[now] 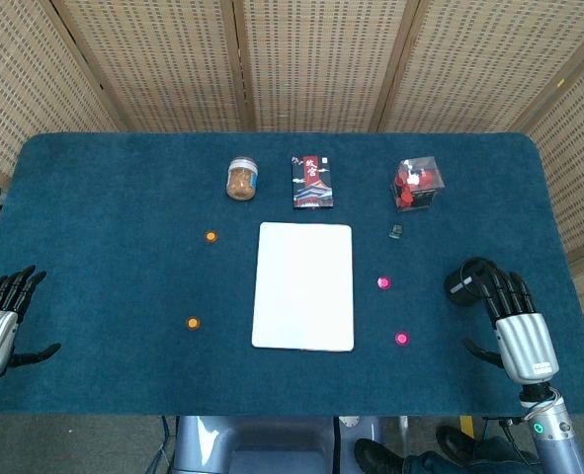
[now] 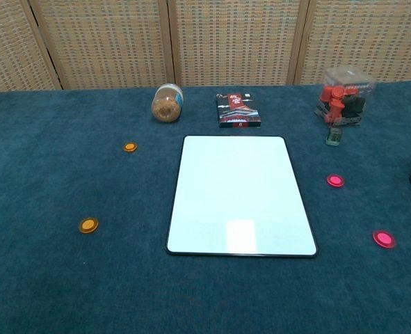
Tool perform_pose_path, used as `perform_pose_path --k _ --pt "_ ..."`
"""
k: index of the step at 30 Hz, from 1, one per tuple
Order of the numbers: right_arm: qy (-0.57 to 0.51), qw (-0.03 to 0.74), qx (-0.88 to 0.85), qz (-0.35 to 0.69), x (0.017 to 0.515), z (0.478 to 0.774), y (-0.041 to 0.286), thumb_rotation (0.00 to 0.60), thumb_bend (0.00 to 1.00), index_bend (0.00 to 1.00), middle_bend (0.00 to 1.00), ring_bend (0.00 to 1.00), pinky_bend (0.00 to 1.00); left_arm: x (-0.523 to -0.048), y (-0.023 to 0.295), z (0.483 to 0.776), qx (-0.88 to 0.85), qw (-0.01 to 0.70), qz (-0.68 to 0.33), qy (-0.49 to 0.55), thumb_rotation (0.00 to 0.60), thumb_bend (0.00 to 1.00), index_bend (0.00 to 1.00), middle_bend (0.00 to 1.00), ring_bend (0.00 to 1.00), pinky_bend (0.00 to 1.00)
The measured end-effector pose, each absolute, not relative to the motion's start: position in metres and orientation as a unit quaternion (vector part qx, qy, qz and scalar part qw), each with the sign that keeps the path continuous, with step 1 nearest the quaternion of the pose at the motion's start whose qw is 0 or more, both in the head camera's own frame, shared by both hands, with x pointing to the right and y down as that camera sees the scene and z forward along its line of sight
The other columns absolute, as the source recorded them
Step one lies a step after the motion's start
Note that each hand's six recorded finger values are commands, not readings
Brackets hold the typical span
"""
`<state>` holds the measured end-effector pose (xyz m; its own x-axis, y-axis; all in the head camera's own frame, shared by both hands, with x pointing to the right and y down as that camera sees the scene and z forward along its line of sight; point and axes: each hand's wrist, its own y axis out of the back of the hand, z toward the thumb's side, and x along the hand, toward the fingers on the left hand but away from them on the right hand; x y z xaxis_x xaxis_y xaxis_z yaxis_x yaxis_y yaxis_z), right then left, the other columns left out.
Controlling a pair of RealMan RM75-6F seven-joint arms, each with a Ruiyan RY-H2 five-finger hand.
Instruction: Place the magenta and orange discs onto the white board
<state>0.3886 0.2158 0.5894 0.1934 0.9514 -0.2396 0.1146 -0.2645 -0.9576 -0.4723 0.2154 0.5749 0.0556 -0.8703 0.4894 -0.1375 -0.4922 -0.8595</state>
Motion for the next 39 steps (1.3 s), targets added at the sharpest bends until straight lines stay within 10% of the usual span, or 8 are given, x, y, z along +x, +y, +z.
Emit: perform_pose_path --k 12,14,18,21,39 --pt "-0.397 0.433 -0.666 0.46 0.358 0.595 0.199 0.6 0.0 0.02 0.12 0.06 0.06 -0.473 0.215 0.574 -0.654 0.322 -0.564 0.388 0.6 0.0 0.0 0.0 0.0 0.0" --pt "-0.377 0.433 -0.678 0.459 0.342 0.599 0.186 0.6 0.0 0.03 0.3 0.24 0.19 -0.473 0.214 0.574 -0.653 0.321 -0.565 0.39 0.6 0.0 0.0 0.0 0.0 0.0" --pt "-0.331 0.442 -0.69 0.468 0.307 0.611 0.158 0.6 0.0 0.08 0.77 0.79 0.8 -0.475 0.212 0.576 -0.651 0.316 -0.569 0.391 0.6 0.0 0.0 0.0 0.0 0.0" --pt "-0.295 0.434 -0.695 0.492 0.289 0.628 0.14 0.6 0.03 0.19 0.9 0.95 1.0 -0.476 0.211 0.578 -0.65 0.313 -0.573 0.389 0.6 0.0 0.0 0.0 0.0 0.0" --pt "-0.254 0.332 -0.673 0.61 0.246 0.721 0.094 0.6 0.26 0.39 0.96 1.0 1.0 -0.478 0.206 0.587 -0.651 0.303 -0.583 0.38 0.6 0.0 0.0 0.0 0.0 0.0"
